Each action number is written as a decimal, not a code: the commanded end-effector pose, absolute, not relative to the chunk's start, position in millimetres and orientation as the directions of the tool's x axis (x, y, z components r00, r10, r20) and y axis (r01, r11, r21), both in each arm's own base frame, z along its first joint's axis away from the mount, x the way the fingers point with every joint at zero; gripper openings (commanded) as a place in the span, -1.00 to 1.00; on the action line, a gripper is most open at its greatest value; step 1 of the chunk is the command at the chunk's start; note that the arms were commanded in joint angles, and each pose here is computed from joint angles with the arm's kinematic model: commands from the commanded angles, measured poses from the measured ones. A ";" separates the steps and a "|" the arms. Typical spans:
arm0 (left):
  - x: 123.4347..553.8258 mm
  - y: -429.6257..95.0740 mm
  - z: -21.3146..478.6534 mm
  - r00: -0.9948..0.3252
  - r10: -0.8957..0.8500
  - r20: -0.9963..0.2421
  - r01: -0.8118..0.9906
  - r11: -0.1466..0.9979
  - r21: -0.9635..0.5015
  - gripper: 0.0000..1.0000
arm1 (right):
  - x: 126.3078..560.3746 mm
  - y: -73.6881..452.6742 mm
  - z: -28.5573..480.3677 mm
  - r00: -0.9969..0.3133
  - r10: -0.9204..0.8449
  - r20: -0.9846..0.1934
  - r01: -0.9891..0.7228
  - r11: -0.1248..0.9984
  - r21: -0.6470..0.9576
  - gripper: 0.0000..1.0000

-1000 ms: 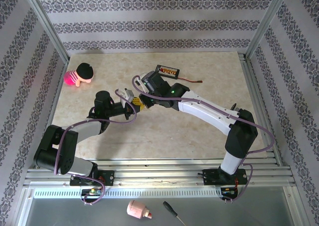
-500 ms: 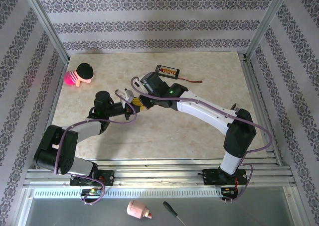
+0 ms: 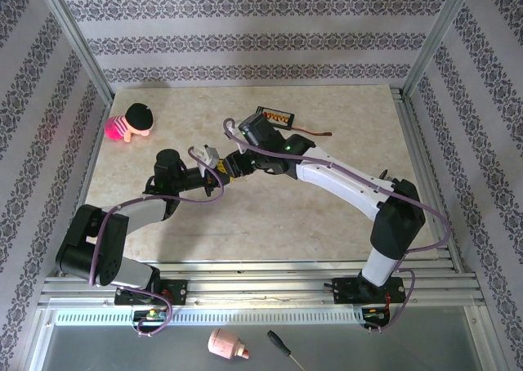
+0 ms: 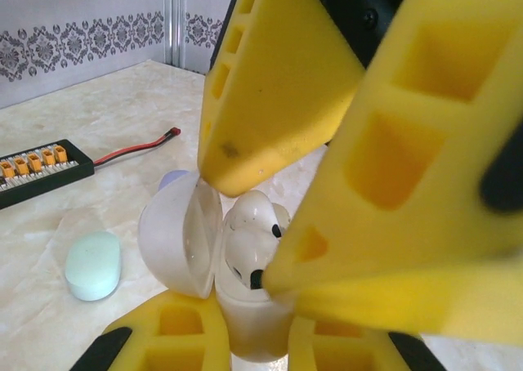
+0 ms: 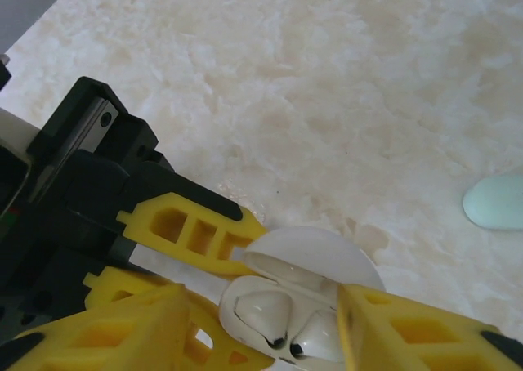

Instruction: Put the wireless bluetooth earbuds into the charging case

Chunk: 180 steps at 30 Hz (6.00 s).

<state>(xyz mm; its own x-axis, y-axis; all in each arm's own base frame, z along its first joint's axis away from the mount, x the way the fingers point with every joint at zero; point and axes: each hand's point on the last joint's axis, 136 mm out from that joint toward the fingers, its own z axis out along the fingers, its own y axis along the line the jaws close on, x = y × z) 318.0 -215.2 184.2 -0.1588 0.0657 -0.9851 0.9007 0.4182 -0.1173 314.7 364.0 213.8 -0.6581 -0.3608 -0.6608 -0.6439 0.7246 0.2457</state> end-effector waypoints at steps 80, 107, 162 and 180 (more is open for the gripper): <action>252.5 -246.0 224.4 0.077 0.026 -0.997 0.987 0.139 0.079 -1.00 | 248.2 322.4 230.8 -0.077 -0.569 -0.818 -0.997 0.064 0.049 -0.08; 296.9 -217.1 190.6 0.106 0.182 -0.978 0.851 0.492 0.184 0.77 | 318.9 272.1 163.9 -0.588 -0.406 -0.700 -0.757 0.582 0.298 -0.62; 382.9 -3.8 119.7 -0.271 -0.011 -0.963 0.075 0.997 -0.033 0.99 | 396.1 -4.3 123.0 -0.335 0.026 -0.942 0.069 0.998 0.003 0.96; 399.4 6.7 87.4 -0.334 -0.026 -0.942 0.014 0.999 -0.033 0.99 | 398.1 0.0 106.7 -0.291 0.033 -0.956 0.022 0.999 0.028 0.97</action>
